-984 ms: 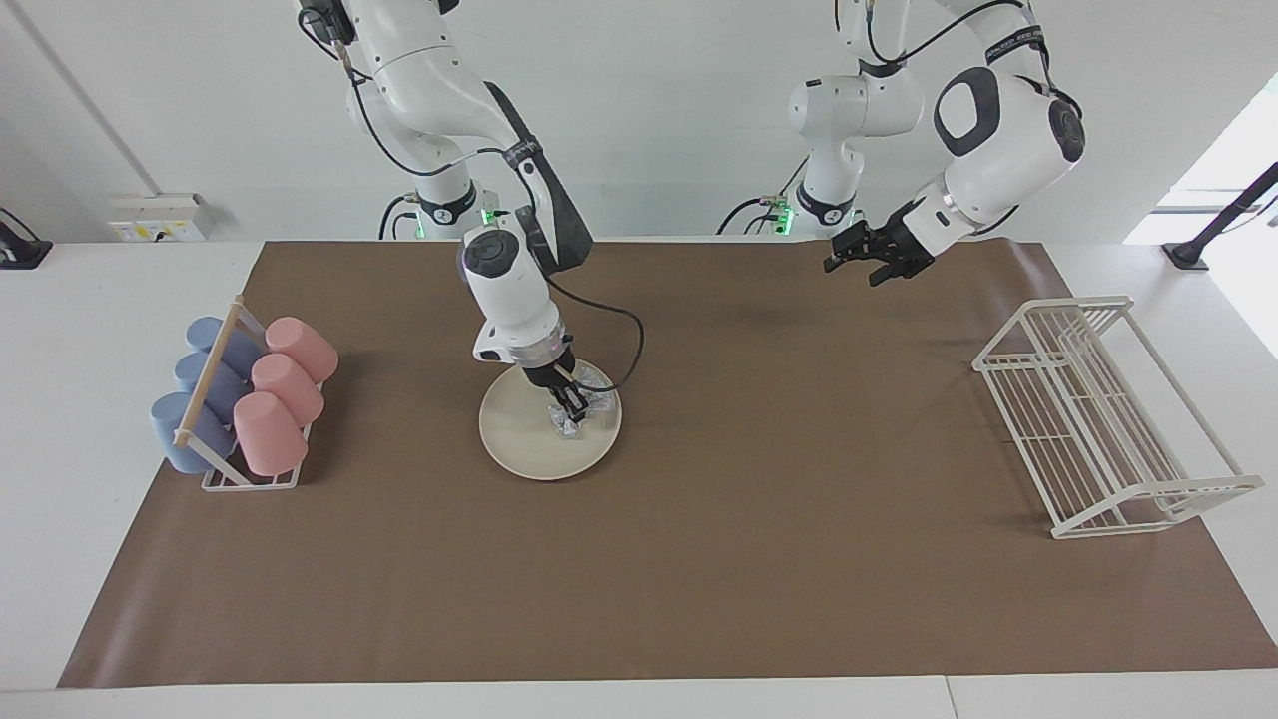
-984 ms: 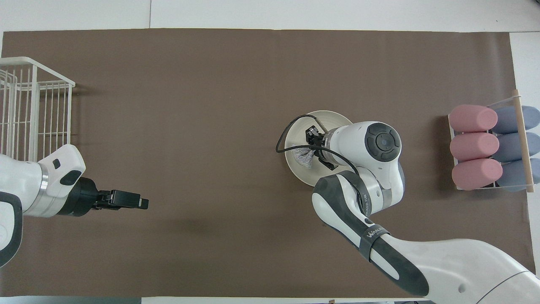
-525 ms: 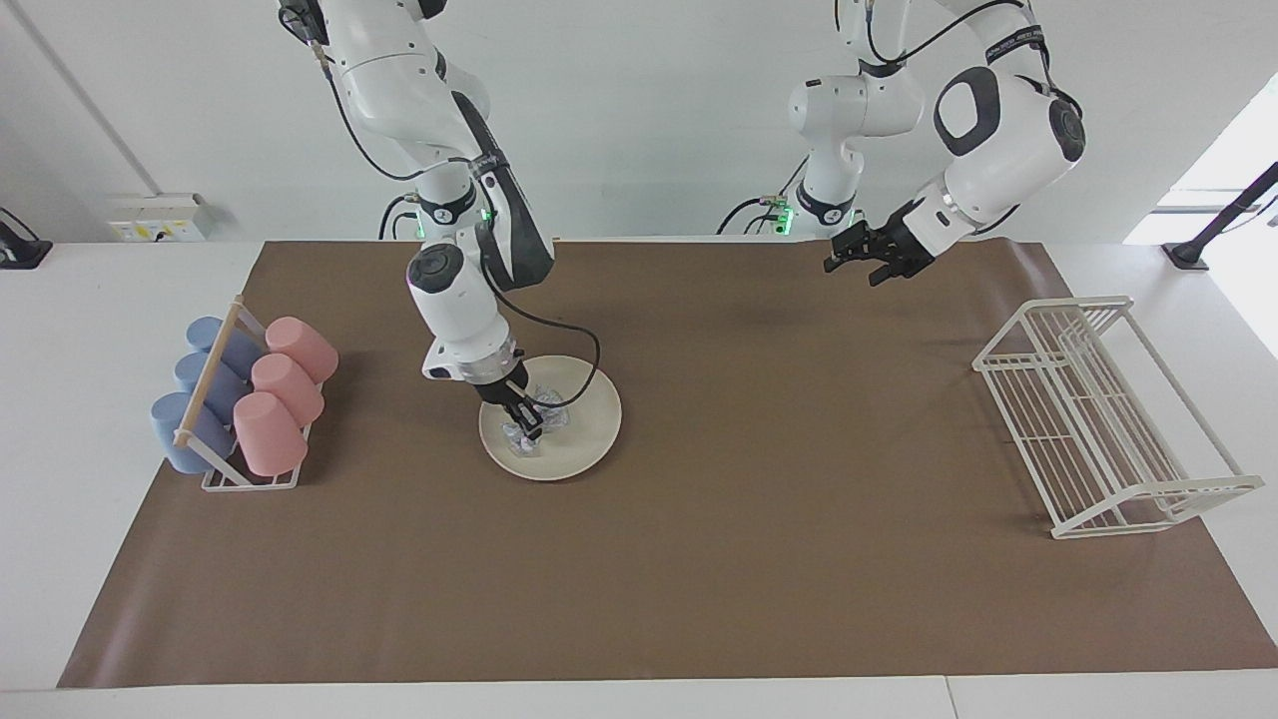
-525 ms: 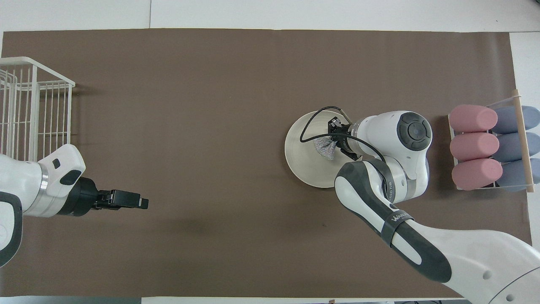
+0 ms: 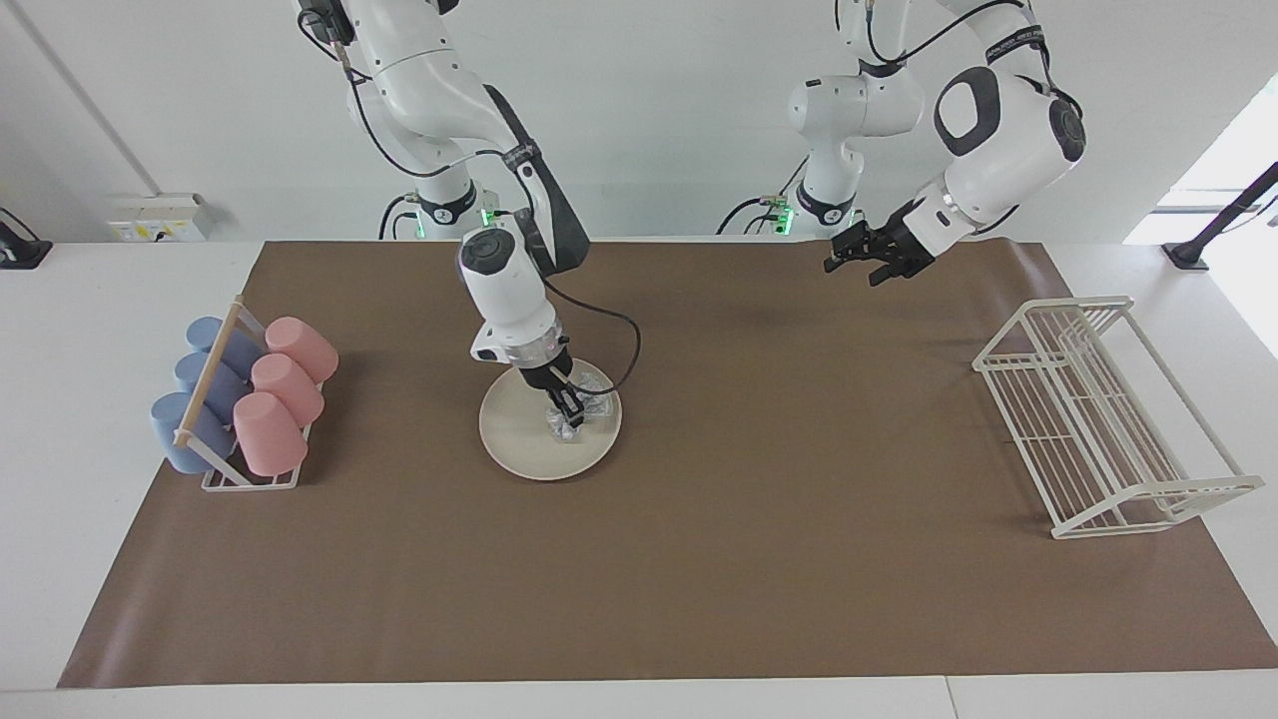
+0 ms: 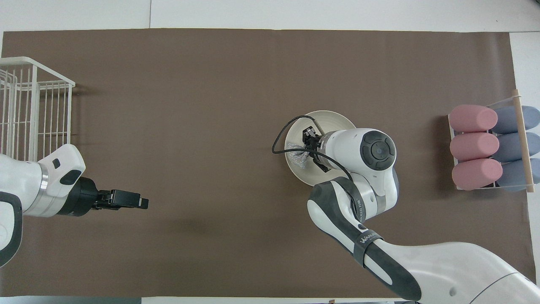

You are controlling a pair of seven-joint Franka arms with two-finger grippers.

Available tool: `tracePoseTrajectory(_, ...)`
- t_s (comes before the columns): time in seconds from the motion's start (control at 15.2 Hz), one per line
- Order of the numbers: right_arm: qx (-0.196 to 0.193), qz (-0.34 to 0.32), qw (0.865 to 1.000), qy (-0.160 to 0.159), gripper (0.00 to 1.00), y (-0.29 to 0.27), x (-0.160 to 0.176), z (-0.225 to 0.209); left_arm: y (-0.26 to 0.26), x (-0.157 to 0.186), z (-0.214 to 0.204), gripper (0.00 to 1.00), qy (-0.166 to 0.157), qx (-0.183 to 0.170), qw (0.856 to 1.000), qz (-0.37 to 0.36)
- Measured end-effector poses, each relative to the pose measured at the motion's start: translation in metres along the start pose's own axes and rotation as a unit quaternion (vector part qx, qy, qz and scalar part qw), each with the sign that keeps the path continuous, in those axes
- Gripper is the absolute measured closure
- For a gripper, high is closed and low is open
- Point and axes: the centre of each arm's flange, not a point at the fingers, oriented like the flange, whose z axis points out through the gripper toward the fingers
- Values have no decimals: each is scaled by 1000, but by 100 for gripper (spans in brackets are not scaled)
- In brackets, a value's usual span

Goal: Wipe plate with sponge
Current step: 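Rub the sponge in circles over the plate with the right gripper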

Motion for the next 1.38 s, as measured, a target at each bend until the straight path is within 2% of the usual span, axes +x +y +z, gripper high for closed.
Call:
tracePoseTrajectory(0.2, 0, 1, 1000, 0, 89, 0, -3, 1, 1, 0, -1, 0, 1, 0, 1000, 0)
tracePoseTrajectory(0.33, 1, -15, 1000, 2, 89, 1, 8, -1, 1, 1, -3, 0, 3, 0, 1000, 0)
tracePoseTrajectory(0.66, 7, -69, 997, 20, 89, 12, 91, -14, 2, 2, -4, 0, 4, 0, 1000, -5)
tracePoseTrajectory(0.79, 6, -72, 997, 22, 89, 15, 102, -16, 2, 2, -4, 0, 4, 0, 1000, -8)
tracePoseTrajectory(1.05, 6, -62, 998, 20, 89, 13, 93, -14, 2, 4, -3, 0, 5, 1, 1000, -13)
tracePoseTrajectory(1.18, 5, -42, 999, 15, 89, 9, 69, -11, 1, 5, -3, 0, 8, 1, 1000, -15)
tracePoseTrajectory(1.38, 1, -12, 1000, 4, 89, 2, 16, -2, 1, 5, -3, 0, 9, 2, 1000, -15)
